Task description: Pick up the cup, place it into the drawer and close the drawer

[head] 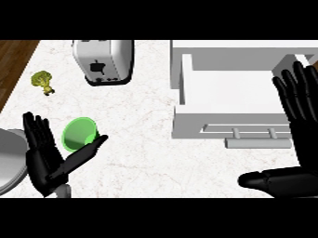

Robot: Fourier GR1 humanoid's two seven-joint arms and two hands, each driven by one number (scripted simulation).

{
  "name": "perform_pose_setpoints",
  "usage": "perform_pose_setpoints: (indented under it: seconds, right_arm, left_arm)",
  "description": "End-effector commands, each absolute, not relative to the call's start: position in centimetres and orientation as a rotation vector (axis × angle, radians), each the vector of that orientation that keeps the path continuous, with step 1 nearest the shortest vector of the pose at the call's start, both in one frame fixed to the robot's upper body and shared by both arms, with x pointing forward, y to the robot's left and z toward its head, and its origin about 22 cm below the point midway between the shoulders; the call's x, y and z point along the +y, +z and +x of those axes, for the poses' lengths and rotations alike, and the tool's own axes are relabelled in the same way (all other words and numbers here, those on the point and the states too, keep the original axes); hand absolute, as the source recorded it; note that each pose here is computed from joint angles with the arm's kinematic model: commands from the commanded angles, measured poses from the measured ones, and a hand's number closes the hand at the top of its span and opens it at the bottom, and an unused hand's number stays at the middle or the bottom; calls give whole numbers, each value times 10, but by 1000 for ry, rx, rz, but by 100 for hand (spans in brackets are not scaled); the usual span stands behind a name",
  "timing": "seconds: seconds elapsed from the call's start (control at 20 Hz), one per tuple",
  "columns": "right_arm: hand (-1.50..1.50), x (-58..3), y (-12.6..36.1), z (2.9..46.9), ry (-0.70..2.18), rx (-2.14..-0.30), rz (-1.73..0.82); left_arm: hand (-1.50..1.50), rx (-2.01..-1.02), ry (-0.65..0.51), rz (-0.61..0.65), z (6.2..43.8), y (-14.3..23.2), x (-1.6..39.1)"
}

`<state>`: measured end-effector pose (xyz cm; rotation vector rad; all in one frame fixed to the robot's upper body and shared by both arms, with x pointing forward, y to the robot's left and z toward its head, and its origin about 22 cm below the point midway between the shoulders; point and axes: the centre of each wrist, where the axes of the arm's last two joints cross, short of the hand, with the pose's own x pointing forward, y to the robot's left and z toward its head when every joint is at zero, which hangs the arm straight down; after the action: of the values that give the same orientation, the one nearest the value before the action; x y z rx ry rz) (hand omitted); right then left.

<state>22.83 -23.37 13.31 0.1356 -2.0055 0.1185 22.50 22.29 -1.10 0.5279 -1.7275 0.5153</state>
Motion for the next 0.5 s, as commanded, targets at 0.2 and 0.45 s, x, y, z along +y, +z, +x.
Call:
perform_pose_setpoints:
  seconds: [0.2, 0.45]
  right_arm:
    - [-150, -245, 143, 235, 109, -2013, 129]
    - [-150, -242, 154, 244, 129, -2018, 131]
  left_arm:
    - [-150, -1678, 536, 531, 238, -39, 241]
    - [-150, -1674, 543, 518, 231, -64, 251]
